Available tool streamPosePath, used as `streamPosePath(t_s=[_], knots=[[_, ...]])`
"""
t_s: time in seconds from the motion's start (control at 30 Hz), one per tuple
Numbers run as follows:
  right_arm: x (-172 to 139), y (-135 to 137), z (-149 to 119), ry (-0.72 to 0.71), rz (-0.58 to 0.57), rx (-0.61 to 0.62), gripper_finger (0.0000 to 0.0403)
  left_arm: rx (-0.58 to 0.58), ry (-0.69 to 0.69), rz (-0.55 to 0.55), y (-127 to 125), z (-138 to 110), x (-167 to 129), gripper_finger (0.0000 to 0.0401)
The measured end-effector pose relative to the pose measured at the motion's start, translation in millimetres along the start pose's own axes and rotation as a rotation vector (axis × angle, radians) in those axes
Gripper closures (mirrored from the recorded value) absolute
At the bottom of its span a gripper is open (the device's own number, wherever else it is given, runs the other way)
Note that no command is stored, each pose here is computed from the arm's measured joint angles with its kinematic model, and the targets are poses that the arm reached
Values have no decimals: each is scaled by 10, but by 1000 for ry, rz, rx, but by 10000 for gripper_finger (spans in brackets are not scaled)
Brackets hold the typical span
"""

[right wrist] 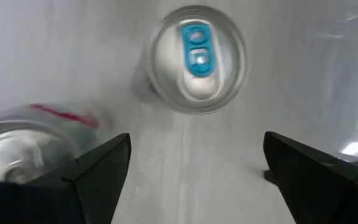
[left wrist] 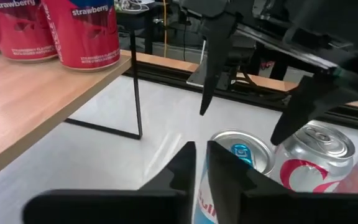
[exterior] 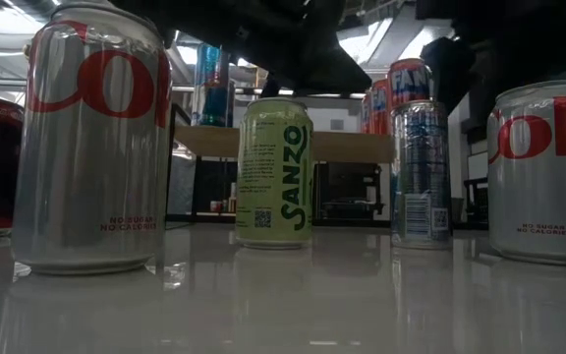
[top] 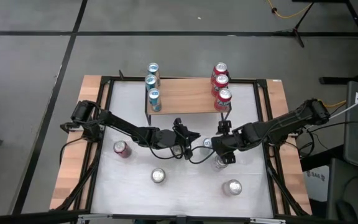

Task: Sort soda cans
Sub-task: Put the blue soda can on the shelf aligned with the blue soda cans

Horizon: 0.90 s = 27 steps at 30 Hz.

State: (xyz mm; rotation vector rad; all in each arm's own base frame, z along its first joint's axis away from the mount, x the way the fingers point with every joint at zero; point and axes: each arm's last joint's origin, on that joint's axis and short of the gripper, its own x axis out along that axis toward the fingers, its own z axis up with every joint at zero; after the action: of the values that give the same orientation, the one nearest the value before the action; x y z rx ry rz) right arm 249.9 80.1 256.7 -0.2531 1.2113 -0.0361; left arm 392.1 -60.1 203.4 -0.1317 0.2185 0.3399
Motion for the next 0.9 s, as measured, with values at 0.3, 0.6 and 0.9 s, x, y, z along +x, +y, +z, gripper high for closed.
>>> streamPosePath(t_s=[0.3,0.6,0.9], knots=[[16,0,38,-50,-28,13,47,-10,6,-15,11,-144,113,398],[33,9,55,-56,-22,15,47,-45,-5,1,22,-344,248,401],[64,10,91,-76,-67,18,47,-51,20,-28,14,-389,258,401]])
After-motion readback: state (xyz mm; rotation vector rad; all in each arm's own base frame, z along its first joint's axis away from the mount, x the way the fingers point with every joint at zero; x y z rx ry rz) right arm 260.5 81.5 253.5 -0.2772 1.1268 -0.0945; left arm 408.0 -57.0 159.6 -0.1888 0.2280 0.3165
